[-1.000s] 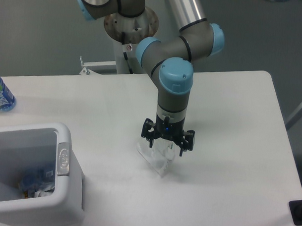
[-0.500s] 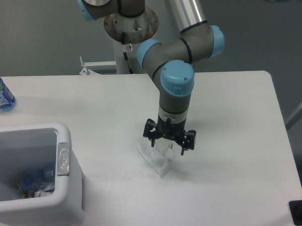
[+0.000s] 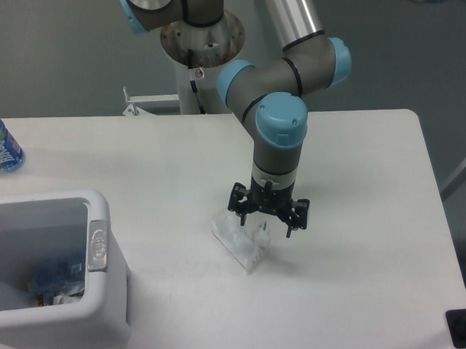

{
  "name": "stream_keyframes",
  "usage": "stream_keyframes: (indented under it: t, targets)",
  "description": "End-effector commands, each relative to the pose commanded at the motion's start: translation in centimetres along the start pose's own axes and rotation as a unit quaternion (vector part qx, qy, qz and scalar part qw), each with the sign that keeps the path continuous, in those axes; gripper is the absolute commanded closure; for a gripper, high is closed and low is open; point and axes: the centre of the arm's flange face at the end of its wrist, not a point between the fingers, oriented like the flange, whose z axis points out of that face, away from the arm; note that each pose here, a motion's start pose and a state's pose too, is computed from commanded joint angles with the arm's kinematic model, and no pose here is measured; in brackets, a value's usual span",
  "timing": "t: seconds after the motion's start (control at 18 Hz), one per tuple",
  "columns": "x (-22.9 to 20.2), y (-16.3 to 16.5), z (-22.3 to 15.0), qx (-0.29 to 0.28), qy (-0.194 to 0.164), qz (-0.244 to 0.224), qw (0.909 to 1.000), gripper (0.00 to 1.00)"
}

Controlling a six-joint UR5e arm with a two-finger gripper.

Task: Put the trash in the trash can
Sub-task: 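Lower the gripper onto the plastic bag and close on it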

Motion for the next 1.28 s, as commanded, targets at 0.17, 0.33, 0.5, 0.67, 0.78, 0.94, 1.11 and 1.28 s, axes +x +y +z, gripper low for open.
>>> stream_keyframes:
  t: [0.17, 0.33, 0.5, 0.67, 0.78, 0.94, 1.11, 1.28]
  targets:
    - [0.0, 0.0, 0.2, -0.001, 0.001, -0.001, 1.0, 0.0]
    - [0.3, 0.3, 0.6, -0.005, 0.004, -0.001, 1.0, 0.0]
    - [0.4, 0.5, 0.8, -0.008, 0.006, -0.002, 0.9999, 0.0]
    - [0.5, 0.5, 1.0, -0.009, 0.007, -0.003, 0.9999, 0.0]
    - [0.5, 0.6, 1.1, -0.01, 0.008, -0.003, 0.9999, 0.0]
    - [0.8, 0.7, 1.5, -0.013, 0.011, -0.002, 0.9999, 0.0]
    - [1.7, 1.5, 2.4, -0.025, 0.017, -0.001, 0.9995, 0.0]
    - [1.6, 1.8, 2.7, -0.039, 0.007, -0.003, 0.9992, 0.0]
